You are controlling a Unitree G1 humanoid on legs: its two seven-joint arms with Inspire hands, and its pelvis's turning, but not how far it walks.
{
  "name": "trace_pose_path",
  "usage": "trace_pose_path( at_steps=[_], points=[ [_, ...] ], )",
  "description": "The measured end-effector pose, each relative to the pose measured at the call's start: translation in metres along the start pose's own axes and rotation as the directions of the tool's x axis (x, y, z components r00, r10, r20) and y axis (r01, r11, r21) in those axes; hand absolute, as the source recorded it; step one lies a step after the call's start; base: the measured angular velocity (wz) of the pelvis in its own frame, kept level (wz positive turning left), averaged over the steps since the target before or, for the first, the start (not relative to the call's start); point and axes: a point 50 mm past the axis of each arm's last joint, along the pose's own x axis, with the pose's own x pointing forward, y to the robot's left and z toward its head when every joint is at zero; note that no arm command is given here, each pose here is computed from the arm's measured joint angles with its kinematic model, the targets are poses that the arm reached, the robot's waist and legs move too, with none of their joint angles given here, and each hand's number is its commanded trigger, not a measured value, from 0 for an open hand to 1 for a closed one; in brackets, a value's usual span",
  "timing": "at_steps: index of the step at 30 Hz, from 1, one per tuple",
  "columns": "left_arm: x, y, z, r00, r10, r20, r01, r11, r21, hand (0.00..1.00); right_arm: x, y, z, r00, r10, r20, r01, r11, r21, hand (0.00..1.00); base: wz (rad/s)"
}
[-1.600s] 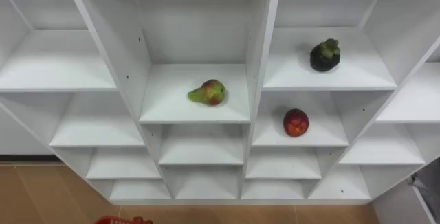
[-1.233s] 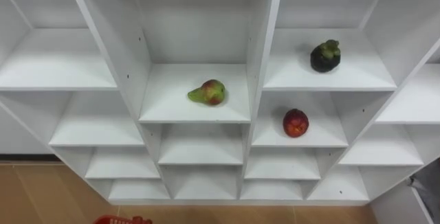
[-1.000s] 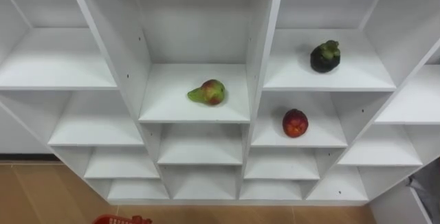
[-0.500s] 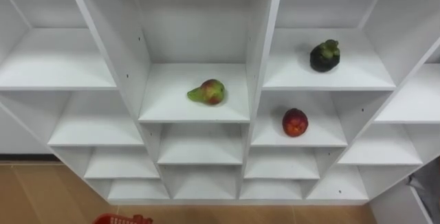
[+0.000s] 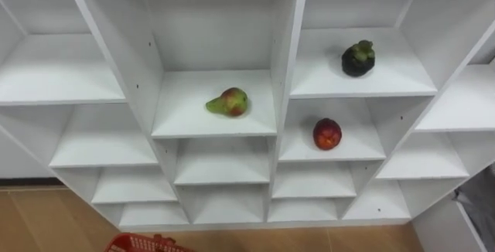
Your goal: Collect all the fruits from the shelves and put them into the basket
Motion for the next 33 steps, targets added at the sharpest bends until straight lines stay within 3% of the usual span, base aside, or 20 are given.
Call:
trace_pose_path(
  at_steps=[5,9,15,27,33],
  points=[
    [0.000,0.000,0.003,1.000,-0.003,0.015,0.003,1.000,0.006,1.00,-0.016,-0.003,0.056,0.947,-0.018,0.320,0.022,1.000,-0.008,0.00,-0.03],
    [0.000,0.000,0.005,1.000,-0.005,0.030,0.005,1.000,0.003,1.00,-0.028,-0.002,0.088,0.882,-0.013,0.470,0.010,1.000,0.009,0.00,-0.12],
    [-0.001,0.000,0.007,0.999,-0.010,0.054,0.010,1.000,0.002,1.00,-0.060,-0.013,0.143,0.707,-0.086,0.702,0.077,0.996,0.045,0.00,-0.12],
    [-0.003,-0.002,0.000,0.999,-0.032,0.037,0.031,0.999,0.021,1.00,-0.095,-0.022,0.194,0.469,-0.188,0.863,0.118,0.982,0.150,0.00,-0.01],
    [-0.004,-0.007,-0.001,0.998,-0.060,0.036,0.058,0.996,0.060,1.00,-0.100,-0.020,0.208,0.408,-0.223,0.886,0.119,0.974,0.191,0.00,0.00]
  ],
)
